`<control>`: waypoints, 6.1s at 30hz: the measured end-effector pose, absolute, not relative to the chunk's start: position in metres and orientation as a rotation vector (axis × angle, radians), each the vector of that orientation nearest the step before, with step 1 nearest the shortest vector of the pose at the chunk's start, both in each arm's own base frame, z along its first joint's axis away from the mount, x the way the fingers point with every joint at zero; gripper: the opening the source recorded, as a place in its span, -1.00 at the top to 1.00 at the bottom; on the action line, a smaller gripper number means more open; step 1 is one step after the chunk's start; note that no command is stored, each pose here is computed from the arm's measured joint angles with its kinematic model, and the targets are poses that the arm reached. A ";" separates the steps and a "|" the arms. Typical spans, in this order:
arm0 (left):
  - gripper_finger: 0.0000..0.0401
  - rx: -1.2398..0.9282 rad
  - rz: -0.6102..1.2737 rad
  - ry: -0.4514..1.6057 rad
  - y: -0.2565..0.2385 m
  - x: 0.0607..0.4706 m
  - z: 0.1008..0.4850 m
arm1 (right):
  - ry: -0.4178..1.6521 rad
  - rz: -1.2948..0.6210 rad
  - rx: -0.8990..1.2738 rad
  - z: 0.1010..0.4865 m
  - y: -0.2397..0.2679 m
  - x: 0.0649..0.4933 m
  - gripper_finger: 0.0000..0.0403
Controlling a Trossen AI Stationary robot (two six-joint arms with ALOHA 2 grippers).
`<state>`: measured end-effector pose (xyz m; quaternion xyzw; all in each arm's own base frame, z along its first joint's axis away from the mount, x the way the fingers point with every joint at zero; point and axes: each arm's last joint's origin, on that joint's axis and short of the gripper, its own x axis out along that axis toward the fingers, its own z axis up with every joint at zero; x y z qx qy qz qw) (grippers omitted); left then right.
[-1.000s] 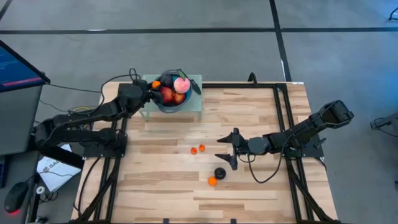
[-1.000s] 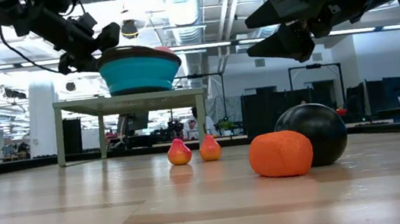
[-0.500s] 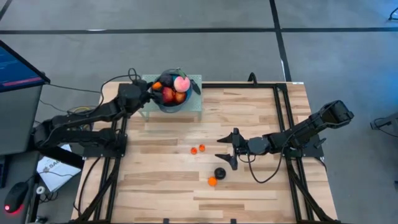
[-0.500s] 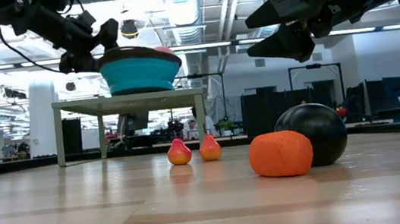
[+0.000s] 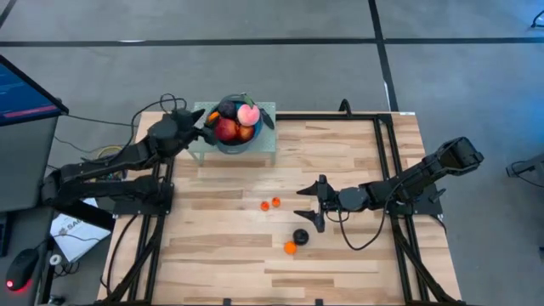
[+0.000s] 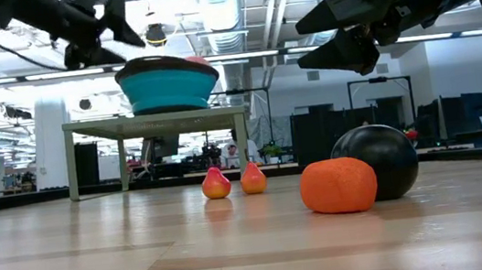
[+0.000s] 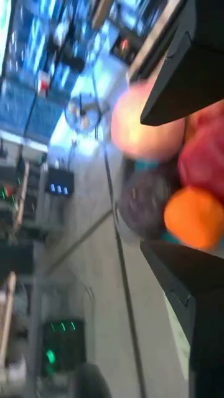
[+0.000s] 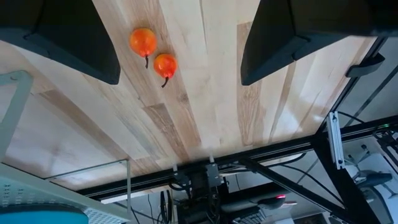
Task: Pick & Place Fruit
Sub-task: Put the purple plum into the blue strainer bowl on the shelf
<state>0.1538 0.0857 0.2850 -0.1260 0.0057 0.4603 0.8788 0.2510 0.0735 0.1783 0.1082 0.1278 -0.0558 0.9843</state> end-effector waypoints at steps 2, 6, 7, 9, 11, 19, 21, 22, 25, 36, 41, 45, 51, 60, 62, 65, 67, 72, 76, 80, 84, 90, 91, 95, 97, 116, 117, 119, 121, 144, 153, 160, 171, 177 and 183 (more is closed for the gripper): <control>-0.52 -0.236 0.893 0.011 0.076 0.154 0.288 | 0.257 -0.112 0.217 0.178 0.074 0.251 -0.63; -0.45 -0.190 0.729 0.043 0.049 0.164 0.289 | 0.257 -0.113 0.218 0.178 0.073 0.251 -0.63; -0.44 -0.177 0.696 0.055 0.041 0.167 0.288 | 0.257 -0.113 0.218 0.178 0.073 0.251 -0.63; -0.40 -0.144 0.634 0.088 0.023 0.174 0.284 | 0.256 -0.114 0.218 0.178 0.073 0.251 -0.63; -0.37 -0.116 0.571 0.123 0.002 0.181 0.279 | 0.256 -0.114 0.219 0.178 0.073 0.251 -0.63; -0.31 0.011 0.223 0.281 -0.091 0.191 0.245 | 0.256 -0.116 0.234 0.178 0.073 0.251 -0.63; -0.31 0.020 0.165 0.318 -0.111 0.193 0.232 | 0.255 -0.116 0.236 0.178 0.073 0.251 -0.63; -0.31 0.016 0.148 0.333 -0.120 0.196 0.224 | 0.255 -0.116 0.236 0.178 0.073 0.251 -0.63; -0.31 -0.011 0.123 0.371 -0.142 0.203 0.200 | 0.256 -0.116 0.236 0.178 0.073 0.251 -0.63; -0.31 -0.168 0.149 0.389 -0.175 0.233 0.118 | 0.420 -0.043 0.184 0.165 0.070 0.248 -0.63; -0.31 -0.229 0.190 0.354 -0.176 0.238 0.107 | 0.511 0.287 0.047 0.159 0.078 0.244 -0.63; -0.31 -0.244 0.227 0.328 -0.174 0.240 0.107 | 0.507 0.385 -0.053 0.158 0.088 0.240 -0.63; -0.30 -0.250 0.251 0.318 -0.169 0.244 0.107 | 0.547 0.397 -0.086 0.133 0.098 0.256 -0.63; -0.30 -0.257 0.253 0.312 -0.168 0.245 0.108 | 0.657 0.465 -0.131 0.107 0.111 0.289 -0.63; -0.30 -0.257 0.253 0.311 -0.168 0.245 0.108 | 0.698 0.463 -0.136 0.103 0.112 0.291 -0.63; -0.30 -0.257 0.253 0.311 -0.168 0.245 0.108 | 0.750 0.444 -0.096 0.103 0.114 0.295 -0.62; -0.30 -0.257 0.252 0.310 -0.168 0.245 0.108 | 0.788 0.435 -0.078 0.103 0.114 0.294 -0.58; -0.30 -0.258 0.252 0.310 -0.168 0.245 0.108 | 0.805 0.408 -0.004 0.114 0.115 0.291 -0.43; -0.30 -0.258 0.252 0.308 -0.168 0.245 0.108 | 0.759 0.407 0.020 0.136 0.114 0.287 -0.31; -0.30 -0.262 0.251 0.306 -0.168 0.245 0.109 | 0.666 0.447 0.040 0.165 0.110 0.283 -0.29; -0.30 -0.266 0.250 0.301 -0.168 0.246 0.109 | 0.451 0.542 0.118 0.197 0.100 0.289 -0.31; -0.28 -0.274 0.246 0.292 -0.169 0.246 0.110 | 0.048 0.745 0.283 0.234 0.083 0.304 -0.32; -0.27 -0.275 0.244 0.290 -0.169 0.246 0.111 | -0.005 0.768 0.308 0.237 0.080 0.307 -0.32; -0.23 -0.235 0.187 0.263 -0.173 0.250 0.117 | -0.156 0.843 0.388 0.238 0.075 0.314 -0.32; -0.21 -0.187 0.124 0.222 -0.179 0.257 0.128 | -0.218 0.875 0.425 0.237 0.075 0.315 -0.32; -0.26 0.624 -0.068 -0.272 -0.231 0.290 0.282 | -0.258 1.025 0.459 0.236 0.091 0.321 -0.32; -0.29 0.704 -0.031 -0.265 -0.233 0.290 0.285 | -0.261 1.019 0.452 0.236 0.090 0.322 -0.32; -0.36 0.824 0.052 -0.245 -0.237 0.288 0.290 | -0.274 0.993 0.450 0.236 0.086 0.323 -0.32; -0.43 0.924 0.143 -0.184 -0.236 0.292 0.289 | -0.296 0.927 0.472 0.237 0.081 0.325 -0.32; -0.72 1.204 0.456 0.092 -0.176 0.332 0.283 | -0.374 0.683 0.509 0.238 0.046 0.334 -0.32; -0.58 1.086 0.451 0.054 -0.171 0.335 0.283 | -0.381 0.664 0.516 0.238 0.046 0.334 -0.32; -0.40 1.084 0.479 0.071 -0.161 0.340 0.283 | -0.382 0.663 0.517 0.238 0.046 0.334 -0.32; -0.38 1.081 0.473 0.071 -0.164 0.338 0.282 | -0.375 0.661 0.519 0.237 0.046 0.334 -0.32; -0.37 1.083 0.470 0.076 -0.165 0.338 0.281 | -0.342 0.704 0.509 0.236 0.040 0.335 -0.41; -0.37 1.078 0.473 0.070 -0.165 0.338 0.282 | -0.282 0.744 0.497 0.232 0.037 0.336 -0.72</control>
